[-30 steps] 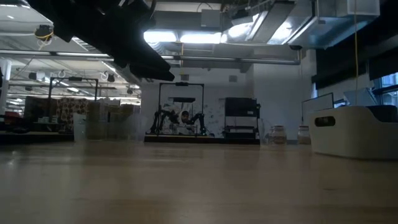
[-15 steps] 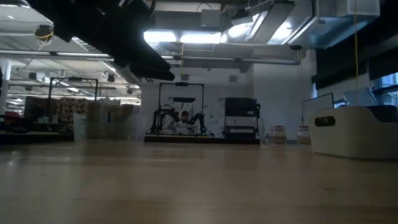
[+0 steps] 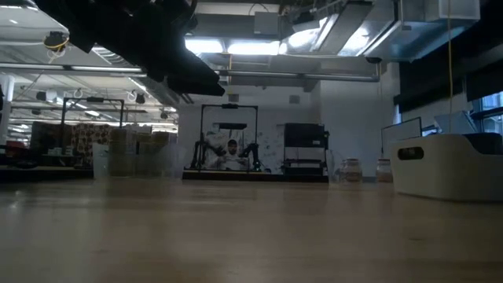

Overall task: Sort spices by type
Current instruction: Put the black seasoning can into the white bin

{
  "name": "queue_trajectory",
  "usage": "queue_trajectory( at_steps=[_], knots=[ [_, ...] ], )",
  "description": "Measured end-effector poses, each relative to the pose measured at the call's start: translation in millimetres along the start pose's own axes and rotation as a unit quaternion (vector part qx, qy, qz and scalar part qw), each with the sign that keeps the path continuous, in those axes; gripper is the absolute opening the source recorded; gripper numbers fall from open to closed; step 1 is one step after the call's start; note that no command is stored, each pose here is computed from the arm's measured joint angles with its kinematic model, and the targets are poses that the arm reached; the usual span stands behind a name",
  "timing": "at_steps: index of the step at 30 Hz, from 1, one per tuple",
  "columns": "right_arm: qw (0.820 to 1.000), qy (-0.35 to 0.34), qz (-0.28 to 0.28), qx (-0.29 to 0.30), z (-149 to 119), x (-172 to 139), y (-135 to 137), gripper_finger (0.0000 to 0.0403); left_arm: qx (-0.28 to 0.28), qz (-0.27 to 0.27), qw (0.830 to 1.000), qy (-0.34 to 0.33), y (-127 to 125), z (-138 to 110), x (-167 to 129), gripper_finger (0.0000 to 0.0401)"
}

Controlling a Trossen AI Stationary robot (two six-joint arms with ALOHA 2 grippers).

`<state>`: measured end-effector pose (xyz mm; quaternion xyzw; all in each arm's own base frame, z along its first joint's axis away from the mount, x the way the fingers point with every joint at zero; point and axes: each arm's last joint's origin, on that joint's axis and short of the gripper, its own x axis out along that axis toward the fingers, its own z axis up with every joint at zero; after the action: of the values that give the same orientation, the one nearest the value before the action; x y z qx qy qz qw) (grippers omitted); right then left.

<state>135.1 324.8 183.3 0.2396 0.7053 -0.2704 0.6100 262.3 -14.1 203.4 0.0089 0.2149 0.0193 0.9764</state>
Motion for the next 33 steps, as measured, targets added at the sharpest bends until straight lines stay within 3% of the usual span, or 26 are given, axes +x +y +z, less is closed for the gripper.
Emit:
queue_trajectory(
  at_steps=[9,18,25,33],
  knots=[
    [1.0,-0.011,0.006,0.001,1.2,-2.4,-0.6,0.0117,0.003,0.0,1.0,0.0,0.0,0.0,0.0,0.0248],
    [0.997,-0.053,0.05,0.015,24.2,-34.9,-8.8,0.0117,0.004,0.0,1.0,0.0,0.0,-0.1,0.0,0.0248],
    [0.992,-0.121,0.013,0.026,52.3,-62.9,-33.5,0.0117,0.004,0.0,1.0,0.001,0.0,-0.1,0.0,0.0248],
    [0.97,-0.232,-0.019,0.074,83.2,-104.0,-79.7,0.0117,0.011,0.0,1.0,-0.005,0.0,0.9,0.0,0.0248]
  ],
)
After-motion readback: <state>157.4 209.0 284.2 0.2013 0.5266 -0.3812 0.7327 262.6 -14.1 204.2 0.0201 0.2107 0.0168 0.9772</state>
